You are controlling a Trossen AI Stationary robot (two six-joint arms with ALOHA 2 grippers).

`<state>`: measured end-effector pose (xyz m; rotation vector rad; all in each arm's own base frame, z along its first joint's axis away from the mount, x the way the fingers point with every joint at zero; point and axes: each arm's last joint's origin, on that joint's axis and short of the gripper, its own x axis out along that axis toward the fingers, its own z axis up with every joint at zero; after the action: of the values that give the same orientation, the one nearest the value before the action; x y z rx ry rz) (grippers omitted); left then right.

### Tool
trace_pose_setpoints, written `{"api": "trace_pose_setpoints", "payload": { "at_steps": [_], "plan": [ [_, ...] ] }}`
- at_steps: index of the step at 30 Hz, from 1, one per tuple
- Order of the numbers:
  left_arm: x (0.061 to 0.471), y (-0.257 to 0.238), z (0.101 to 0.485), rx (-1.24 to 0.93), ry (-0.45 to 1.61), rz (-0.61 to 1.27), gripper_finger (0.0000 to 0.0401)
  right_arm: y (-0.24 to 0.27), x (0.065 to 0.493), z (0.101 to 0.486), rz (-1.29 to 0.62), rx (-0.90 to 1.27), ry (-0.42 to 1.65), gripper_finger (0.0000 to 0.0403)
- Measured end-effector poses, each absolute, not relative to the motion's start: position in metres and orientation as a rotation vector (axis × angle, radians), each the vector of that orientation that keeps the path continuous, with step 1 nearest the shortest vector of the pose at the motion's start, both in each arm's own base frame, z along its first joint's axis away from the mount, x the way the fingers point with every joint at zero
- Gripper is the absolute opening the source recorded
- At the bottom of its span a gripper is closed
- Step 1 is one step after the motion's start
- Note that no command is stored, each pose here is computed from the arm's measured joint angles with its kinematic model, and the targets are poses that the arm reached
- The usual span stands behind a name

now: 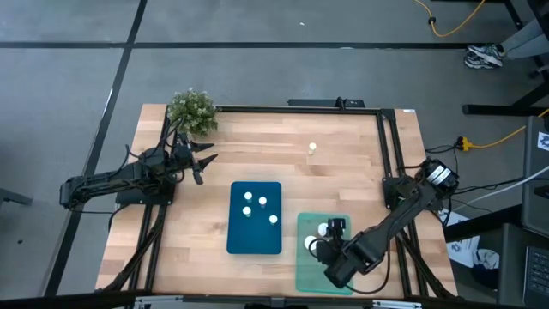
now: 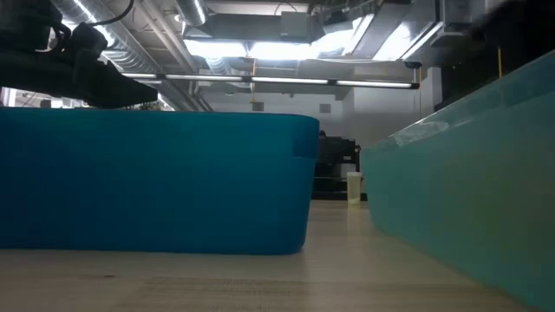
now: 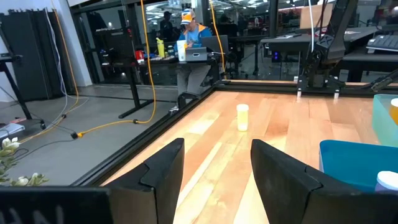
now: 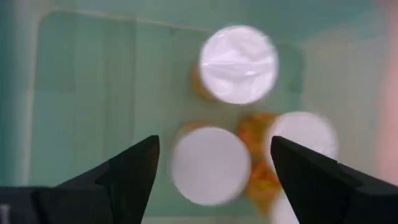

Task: Pick and place medicine bottles into bin by pill shape (circle, oval)
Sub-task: Put the yellow pill bottle into the blue bin

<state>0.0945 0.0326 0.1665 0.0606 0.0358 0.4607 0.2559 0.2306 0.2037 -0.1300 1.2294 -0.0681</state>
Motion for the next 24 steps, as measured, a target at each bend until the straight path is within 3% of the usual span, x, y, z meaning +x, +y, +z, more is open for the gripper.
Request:
{"api": "trace_pose_setpoints", "payload": {
  "at_steps": [12, 16, 24],
  "plan": [
    [0.095, 0.033, 0.167, 0.061, 0.035, 0.460, 0.0177, 0.230, 0.255, 0.274, -0.226, -0.419, 1.072, 0.0310],
    [0.095, 0.033, 0.166, 0.061, 0.035, 0.460, 0.0177, 0.229, 0.256, 0.278, -0.229, -0.452, 1.056, 0.0310],
    [0.095, 0.033, 0.166, 0.061, 0.036, 0.460, 0.0177, 0.205, 0.242, 0.283, -0.470, -0.607, 1.084, 0.0310]
  ]
}}
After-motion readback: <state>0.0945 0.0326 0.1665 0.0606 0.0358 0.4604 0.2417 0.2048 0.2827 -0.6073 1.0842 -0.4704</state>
